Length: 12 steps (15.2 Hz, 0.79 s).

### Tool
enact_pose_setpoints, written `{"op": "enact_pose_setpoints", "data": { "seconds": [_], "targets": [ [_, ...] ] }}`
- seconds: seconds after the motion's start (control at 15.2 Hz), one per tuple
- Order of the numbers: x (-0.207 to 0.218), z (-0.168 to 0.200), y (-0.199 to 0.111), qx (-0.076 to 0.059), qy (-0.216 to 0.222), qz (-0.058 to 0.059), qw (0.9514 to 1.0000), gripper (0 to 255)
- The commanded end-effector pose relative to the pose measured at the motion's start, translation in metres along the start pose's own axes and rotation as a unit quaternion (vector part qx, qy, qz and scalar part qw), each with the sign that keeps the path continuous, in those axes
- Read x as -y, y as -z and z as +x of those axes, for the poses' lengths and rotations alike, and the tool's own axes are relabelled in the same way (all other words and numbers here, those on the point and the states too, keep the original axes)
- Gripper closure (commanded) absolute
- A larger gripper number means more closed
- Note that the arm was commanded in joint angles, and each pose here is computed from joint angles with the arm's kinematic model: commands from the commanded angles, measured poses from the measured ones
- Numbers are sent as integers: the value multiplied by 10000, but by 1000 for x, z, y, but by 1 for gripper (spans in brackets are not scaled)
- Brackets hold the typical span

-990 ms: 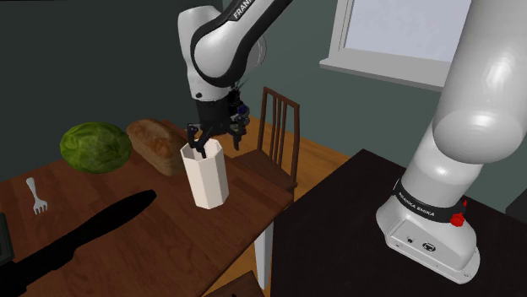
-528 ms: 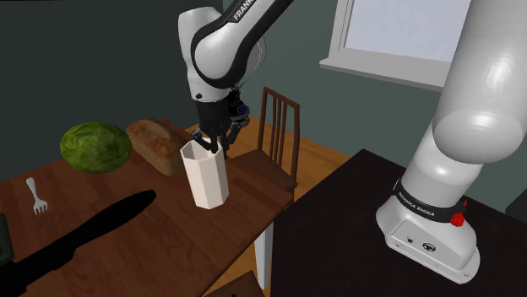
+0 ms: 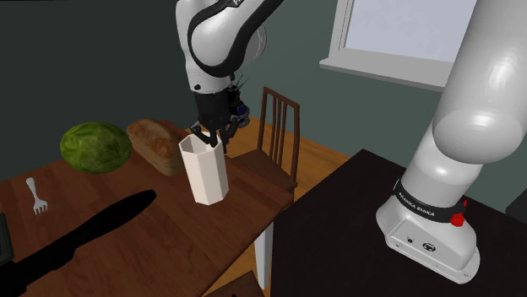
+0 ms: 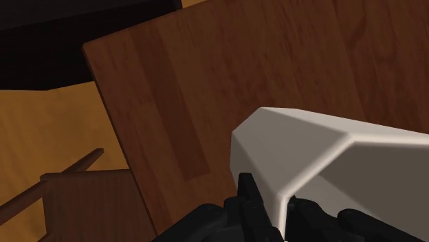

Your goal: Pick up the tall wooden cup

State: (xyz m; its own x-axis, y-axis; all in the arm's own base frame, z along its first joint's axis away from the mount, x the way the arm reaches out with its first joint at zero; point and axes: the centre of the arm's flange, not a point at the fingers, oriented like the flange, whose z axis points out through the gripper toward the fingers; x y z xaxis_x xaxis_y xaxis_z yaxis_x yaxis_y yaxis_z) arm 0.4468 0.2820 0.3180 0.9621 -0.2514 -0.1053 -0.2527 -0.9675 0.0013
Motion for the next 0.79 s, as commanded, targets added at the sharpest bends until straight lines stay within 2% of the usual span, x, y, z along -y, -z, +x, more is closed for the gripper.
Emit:
{"op": "enact_pose_setpoints", "data": {
  "seconds": [0.0, 0.59, 0.73],
  "targets": [
    [1, -1, 11, -1, 0, 2, 10000, 255],
    [0, -6, 58, -1, 0, 2, 10000, 255],
    [0, -6, 59, -1, 0, 2, 10000, 255]
  ]
}}
